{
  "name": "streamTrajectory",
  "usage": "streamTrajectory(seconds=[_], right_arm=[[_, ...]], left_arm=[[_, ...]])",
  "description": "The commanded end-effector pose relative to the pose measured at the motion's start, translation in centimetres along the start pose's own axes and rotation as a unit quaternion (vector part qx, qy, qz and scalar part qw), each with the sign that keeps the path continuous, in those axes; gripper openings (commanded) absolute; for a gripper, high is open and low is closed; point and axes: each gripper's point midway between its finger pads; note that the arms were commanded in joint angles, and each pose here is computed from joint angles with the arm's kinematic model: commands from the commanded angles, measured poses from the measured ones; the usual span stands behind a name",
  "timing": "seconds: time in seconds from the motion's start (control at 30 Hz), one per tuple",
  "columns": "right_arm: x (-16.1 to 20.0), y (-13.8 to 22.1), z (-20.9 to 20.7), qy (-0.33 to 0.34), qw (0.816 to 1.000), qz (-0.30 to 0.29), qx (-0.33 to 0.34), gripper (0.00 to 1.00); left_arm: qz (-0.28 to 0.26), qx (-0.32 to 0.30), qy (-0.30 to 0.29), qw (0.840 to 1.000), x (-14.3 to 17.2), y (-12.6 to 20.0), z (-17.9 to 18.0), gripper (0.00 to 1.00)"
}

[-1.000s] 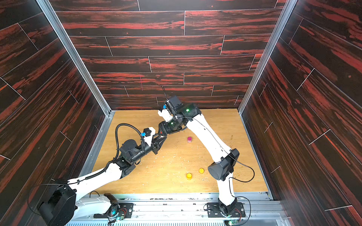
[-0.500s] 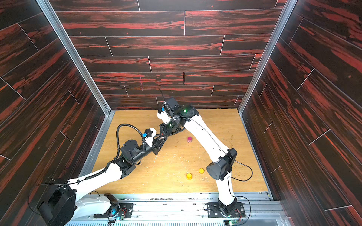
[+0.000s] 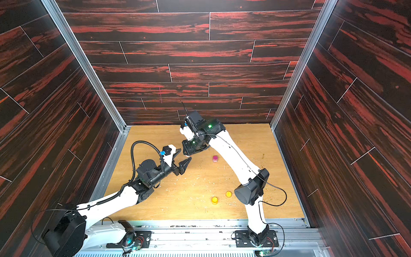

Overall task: Close the paint jar lid
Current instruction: Place the paint jar at the center of the board.

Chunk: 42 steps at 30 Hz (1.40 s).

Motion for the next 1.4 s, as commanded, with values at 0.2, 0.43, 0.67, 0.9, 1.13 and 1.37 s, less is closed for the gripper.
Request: streamTrajectory(seconds=[0.2,0.43,0.67,0.9,1.13,1.37], right_arm=[[1.9,-1.7,-6.3,-0.044,0.995,0.015,0.091,0.28],[4.8,-2.7,-13.3,-0.112,0.982,0.010,0.149,0.28],[8.2,-4.6,-19.2,-0.171,0.969,0.006,0.178,0.28],[10.6,-7.6,-23.3,-0.210,0.960,0.001,0.185,0.28],[11.7,-10.6,-25.7,-0.229,0.956,0.003,0.182,0.29],[12.1,-13.2,-27.0,-0.236,0.954,0.018,0.183,0.29]], left_arm=[[-0.017,-0.025,0.002,1.000,-0.7,2.9,0.4,1.00],[-0.020,-0.033,0.038,0.999,-1.7,4.0,0.4,1.00],[-0.033,-0.019,0.065,0.997,-2.4,4.9,-0.2,1.00],[-0.015,-0.022,0.070,0.997,-1.5,4.7,0.0,1.00],[0.017,-0.036,0.073,0.997,-1.1,4.1,0.3,1.00],[0.006,-0.046,0.094,0.994,-1.6,3.7,0.7,1.00]])
Point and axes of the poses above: each gripper's point midway between its finger pads, its own y axis back along the fingers, its own z axis along the line the jaws close on, x = y × z, and after that the axes turned 11 degrees about y, right-handed
